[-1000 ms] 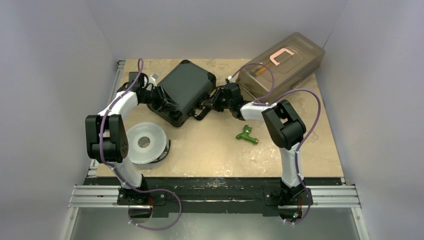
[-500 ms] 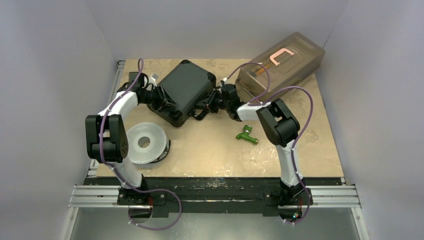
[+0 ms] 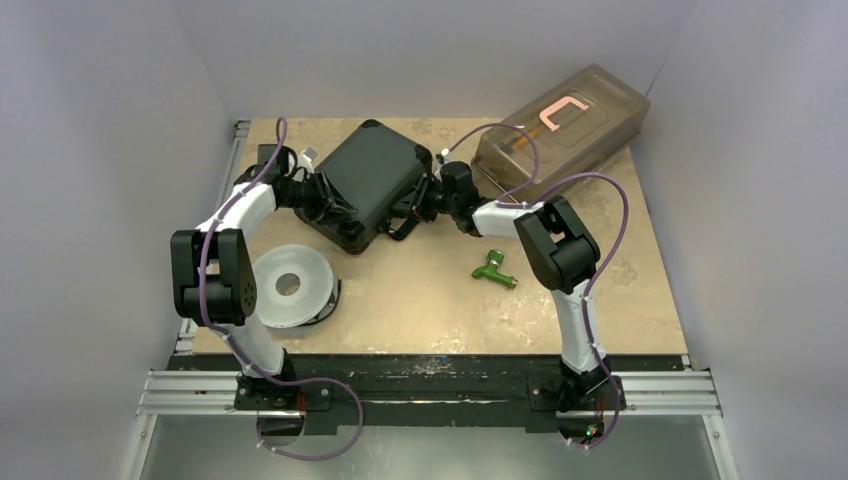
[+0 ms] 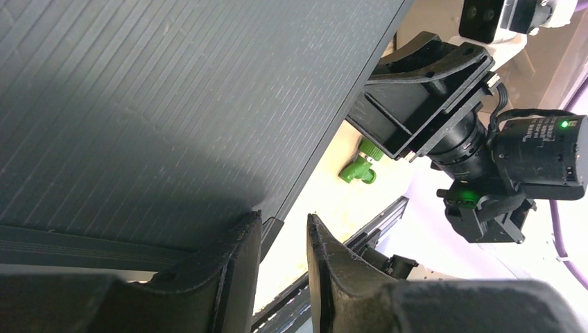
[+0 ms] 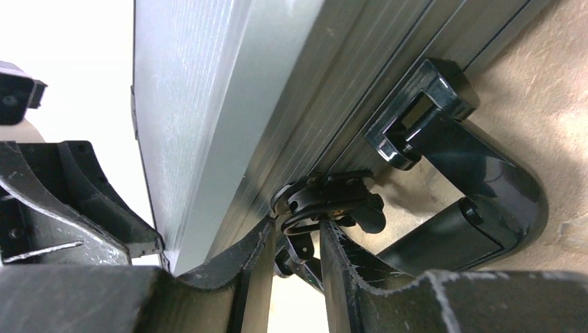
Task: Pack up texas hold em set
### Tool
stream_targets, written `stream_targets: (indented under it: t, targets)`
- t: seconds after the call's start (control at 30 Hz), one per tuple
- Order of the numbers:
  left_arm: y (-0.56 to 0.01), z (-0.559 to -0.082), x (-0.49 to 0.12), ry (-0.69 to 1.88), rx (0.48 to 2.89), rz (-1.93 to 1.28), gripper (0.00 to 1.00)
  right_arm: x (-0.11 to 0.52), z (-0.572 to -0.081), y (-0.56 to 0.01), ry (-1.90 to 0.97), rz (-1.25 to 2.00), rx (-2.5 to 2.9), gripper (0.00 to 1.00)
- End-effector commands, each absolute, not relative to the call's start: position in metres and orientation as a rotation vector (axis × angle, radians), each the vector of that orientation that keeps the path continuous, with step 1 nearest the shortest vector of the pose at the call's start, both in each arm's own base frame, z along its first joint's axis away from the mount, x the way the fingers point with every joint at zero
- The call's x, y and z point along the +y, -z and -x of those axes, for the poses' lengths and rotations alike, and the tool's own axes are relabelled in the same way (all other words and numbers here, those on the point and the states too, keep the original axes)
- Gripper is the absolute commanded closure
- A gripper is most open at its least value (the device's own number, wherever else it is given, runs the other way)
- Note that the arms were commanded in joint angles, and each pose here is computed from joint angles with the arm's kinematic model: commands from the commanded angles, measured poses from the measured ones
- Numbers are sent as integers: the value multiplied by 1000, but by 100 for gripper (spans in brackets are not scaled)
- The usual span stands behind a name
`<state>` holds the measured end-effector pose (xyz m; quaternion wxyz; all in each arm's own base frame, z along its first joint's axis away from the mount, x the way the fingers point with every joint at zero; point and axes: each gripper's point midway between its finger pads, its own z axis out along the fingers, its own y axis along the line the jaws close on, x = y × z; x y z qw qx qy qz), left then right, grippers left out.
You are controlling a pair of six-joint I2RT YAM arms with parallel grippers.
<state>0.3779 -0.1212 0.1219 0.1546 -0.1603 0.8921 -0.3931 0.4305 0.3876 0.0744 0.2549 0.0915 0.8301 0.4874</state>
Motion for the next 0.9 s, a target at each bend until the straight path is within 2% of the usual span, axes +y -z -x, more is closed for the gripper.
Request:
stream_targets:
  t: [0.0,0.63,0.87]
  targets:
    - [-85,-355,-114,996,2694,490,70,399,-453,-155,-1332,-89,2052,70]
    - [-87,-354,-114,998,2689,486,70,414,-451,-243,-1463,87,1850,72]
    - [-87,-353,-114,1000,2691,488,70,419,-463,-235,-1375,192,1854,62]
